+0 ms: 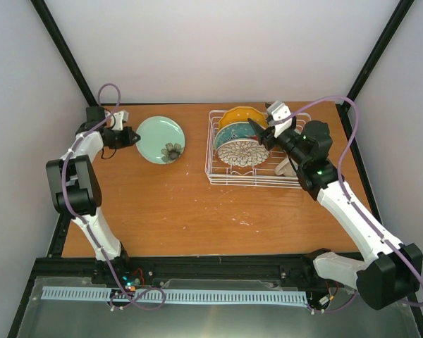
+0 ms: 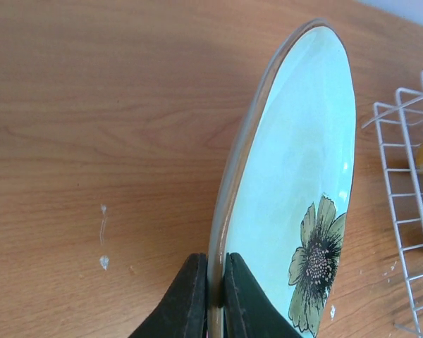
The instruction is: Load the mixed dishes into the dish rack
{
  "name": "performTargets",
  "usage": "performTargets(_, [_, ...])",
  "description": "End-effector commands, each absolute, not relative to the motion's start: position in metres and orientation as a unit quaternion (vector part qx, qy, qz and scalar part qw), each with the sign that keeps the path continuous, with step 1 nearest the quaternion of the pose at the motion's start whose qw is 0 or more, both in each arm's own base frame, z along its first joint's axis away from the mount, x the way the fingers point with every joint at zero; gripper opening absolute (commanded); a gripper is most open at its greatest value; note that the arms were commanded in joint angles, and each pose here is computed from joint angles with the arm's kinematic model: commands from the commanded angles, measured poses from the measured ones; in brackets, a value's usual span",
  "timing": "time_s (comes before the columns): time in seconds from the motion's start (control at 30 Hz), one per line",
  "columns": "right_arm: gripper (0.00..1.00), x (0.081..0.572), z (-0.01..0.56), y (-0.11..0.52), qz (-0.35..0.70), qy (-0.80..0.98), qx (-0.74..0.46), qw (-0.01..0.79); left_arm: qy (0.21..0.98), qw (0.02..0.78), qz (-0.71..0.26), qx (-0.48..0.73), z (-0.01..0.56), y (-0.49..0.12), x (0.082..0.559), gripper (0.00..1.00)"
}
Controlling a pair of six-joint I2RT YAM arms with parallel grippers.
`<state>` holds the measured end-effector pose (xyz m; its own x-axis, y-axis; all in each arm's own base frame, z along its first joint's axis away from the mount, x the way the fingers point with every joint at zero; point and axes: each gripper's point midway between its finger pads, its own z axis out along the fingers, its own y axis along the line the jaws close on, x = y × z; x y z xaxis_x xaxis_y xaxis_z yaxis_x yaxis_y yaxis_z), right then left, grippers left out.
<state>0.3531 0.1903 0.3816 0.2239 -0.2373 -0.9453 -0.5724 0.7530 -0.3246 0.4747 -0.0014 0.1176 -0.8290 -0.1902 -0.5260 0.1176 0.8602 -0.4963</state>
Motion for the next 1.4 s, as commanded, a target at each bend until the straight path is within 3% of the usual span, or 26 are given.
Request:
performTargets(0.0, [0.63, 0.355, 0.402, 0.194, 0.132, 0.59, -0.326, 0.726, 0.859, 0.438, -0.259, 0.05, 0.215, -0.016, 0.494, 0.01])
performTargets(0.3, [0.63, 0.373, 0.385, 0.206, 0.153, 0.606, -0.329, 0.708, 0.731, 0.625, -0.22, 0.164, 0.333, -0.045, 0.446, 0.01])
performTargets(0.7, [0.62, 0.393, 0.384, 0.196, 0.135, 0.616, -0.282, 0.723, 0.558, 0.74, -0.214, 0.308, 0.445, -0.096, 0.334, 0.01])
performTargets(0.93, [0.62, 0.41, 0.391, 0.157, 0.099, 0.626, -0.166, 0.755, 0.492, 0.762, -0.215, 0.362, 0.449, -0.13, 0.293, 0.01])
performTargets(1.17, [0.63, 0.414, 0.39, 0.099, 0.076, 0.634, -0.036, 0.769, 0.481, 0.756, -0.21, 0.391, 0.431, -0.186, 0.3, 0.01])
performTargets(1.37, [0.64, 0.408, 0.388, 0.079, 0.075, 0.629, -0.01, 0.773, 0.477, 0.754, -0.177, 0.416, 0.413, -0.236, 0.307, 0.01])
